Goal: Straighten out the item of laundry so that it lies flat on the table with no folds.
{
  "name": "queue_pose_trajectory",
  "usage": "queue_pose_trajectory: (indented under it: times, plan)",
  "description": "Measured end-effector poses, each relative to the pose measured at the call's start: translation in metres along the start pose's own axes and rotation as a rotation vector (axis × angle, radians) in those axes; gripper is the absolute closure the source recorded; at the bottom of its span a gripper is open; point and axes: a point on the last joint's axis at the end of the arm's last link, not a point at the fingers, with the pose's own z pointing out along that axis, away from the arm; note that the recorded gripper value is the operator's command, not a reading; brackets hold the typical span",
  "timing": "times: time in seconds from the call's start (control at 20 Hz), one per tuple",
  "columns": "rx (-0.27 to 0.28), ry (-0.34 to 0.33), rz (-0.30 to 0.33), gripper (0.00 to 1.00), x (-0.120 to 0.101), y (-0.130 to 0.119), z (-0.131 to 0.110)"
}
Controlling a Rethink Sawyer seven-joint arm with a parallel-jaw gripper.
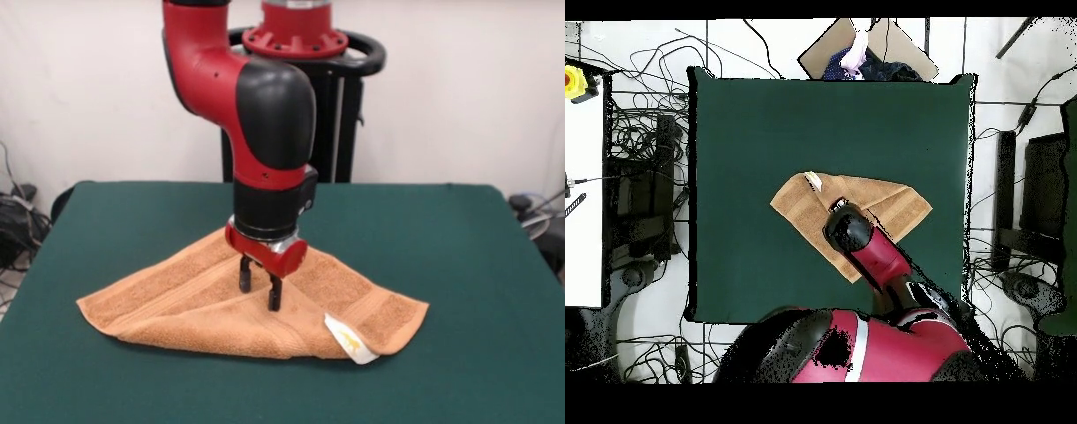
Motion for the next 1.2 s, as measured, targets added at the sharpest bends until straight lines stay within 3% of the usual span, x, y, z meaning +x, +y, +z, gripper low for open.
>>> queue_pose_trajectory:
  times: [0.4,0.45,1.2]
  plan:
    - [0.009,-0.008,-0.011,0.00,0.001,0.001,0.000]
    - [0.009,-0.011,-0.014,1.00,0.000,0.003,0.000]
    - [0.024,-0.029,-0.023,1.00,0.001,0.011,-0.001]
